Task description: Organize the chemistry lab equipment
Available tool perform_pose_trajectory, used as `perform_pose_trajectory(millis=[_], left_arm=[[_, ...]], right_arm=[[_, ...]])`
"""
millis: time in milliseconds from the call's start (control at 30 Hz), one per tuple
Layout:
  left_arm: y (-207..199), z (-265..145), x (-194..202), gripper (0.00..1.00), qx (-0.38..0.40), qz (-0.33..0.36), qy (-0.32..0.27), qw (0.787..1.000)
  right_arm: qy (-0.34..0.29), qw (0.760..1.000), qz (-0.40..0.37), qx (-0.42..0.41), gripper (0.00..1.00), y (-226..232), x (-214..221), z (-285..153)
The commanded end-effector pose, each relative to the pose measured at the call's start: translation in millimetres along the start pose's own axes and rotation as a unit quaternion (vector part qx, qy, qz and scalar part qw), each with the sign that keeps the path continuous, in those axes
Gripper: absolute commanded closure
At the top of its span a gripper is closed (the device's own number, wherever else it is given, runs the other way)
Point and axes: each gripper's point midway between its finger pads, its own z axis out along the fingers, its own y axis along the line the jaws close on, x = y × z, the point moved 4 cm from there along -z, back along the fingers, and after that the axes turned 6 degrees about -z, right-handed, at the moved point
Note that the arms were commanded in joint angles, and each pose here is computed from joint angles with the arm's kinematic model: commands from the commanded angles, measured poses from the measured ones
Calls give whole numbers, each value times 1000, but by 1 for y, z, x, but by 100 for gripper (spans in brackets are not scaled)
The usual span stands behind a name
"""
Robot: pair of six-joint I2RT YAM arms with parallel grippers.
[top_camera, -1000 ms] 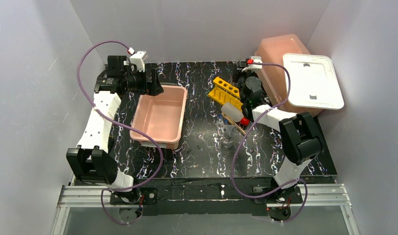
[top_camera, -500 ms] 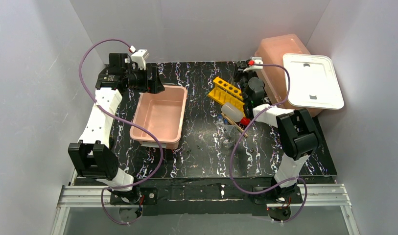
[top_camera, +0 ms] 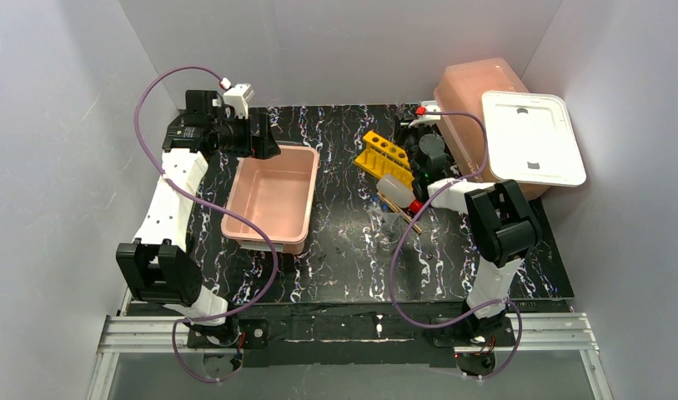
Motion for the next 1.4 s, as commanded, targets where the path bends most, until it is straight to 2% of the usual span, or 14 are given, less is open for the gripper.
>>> perform_pose_trajectory(millis=[0, 400, 500, 633, 833, 1033, 1233, 1367], left_arm=[[-6, -7, -11, 2, 8, 4, -12, 1000], [-4, -5, -15, 2, 5, 4, -13, 1000], [-4, -5, -14, 2, 4, 3, -12, 1000], [-3, -5, -15, 2, 1, 5, -13, 1000], [-4, -8, -16, 2, 1, 9, -18, 1000], [-3, -7, -14, 2, 0, 10, -17, 1000], [-4, -8, -15, 2, 1, 10, -21, 1000], [-4, -9, -14, 2, 0, 8, -21, 1000]], right_arm=[[-16, 1000, -12, -7, 99, 0, -2, -2], [2, 1000, -25, -6, 97, 3, 12, -14], [4, 1000, -27, -9, 79, 4, 13, -17], [6, 1000, -23, -12, 59, 4, 13, -21], [8, 1000, -16, -17, 49, 5, 8, -26], [-1, 999, 1, -34, 47, 6, -20, -28], [14, 999, 9, -32, 47, -1, -50, -26], [36, 998, 33, -38, 51, -11, -77, -27]])
